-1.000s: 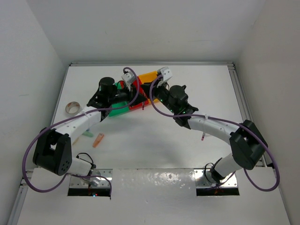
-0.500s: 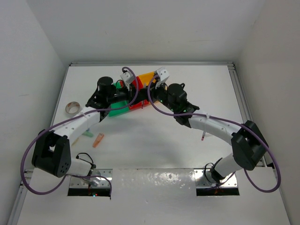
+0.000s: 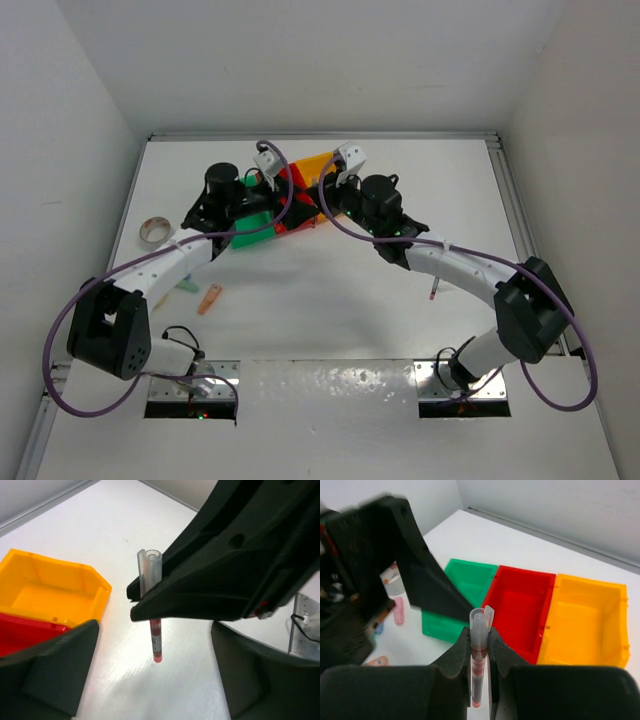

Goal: Sort the stationery into containers
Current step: Place the pen in the storage box.

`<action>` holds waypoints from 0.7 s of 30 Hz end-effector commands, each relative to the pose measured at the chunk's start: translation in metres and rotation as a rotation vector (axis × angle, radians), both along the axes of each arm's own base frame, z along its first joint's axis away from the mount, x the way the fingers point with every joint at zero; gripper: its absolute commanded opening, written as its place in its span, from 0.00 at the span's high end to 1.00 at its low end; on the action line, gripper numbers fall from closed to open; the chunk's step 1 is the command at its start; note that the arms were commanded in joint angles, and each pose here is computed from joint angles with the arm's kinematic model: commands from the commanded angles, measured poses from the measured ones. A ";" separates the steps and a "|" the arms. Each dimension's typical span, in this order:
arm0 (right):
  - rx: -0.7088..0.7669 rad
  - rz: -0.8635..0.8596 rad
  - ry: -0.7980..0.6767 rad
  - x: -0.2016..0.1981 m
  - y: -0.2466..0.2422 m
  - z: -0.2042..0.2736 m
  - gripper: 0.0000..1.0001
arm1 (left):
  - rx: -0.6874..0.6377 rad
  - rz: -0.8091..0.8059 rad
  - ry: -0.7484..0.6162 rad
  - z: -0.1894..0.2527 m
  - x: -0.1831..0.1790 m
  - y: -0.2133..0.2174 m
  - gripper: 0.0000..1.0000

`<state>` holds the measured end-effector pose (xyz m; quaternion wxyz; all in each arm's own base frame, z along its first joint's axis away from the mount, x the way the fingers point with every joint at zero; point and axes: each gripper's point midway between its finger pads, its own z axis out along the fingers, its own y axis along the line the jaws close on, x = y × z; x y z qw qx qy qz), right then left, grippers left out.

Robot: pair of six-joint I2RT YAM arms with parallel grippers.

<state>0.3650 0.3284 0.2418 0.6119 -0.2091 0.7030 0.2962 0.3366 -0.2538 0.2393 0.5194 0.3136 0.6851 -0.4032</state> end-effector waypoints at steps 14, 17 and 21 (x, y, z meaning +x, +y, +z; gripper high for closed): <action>-0.265 -0.217 0.080 0.171 -0.035 -0.052 1.00 | 0.121 0.351 -0.100 0.009 0.029 0.073 0.00; -0.299 -0.256 0.104 0.189 -0.037 -0.064 1.00 | 0.134 0.383 -0.079 0.002 0.028 0.084 0.00; -0.359 -0.249 0.182 0.196 -0.031 -0.113 1.00 | 0.145 0.411 -0.063 -0.005 0.031 0.093 0.00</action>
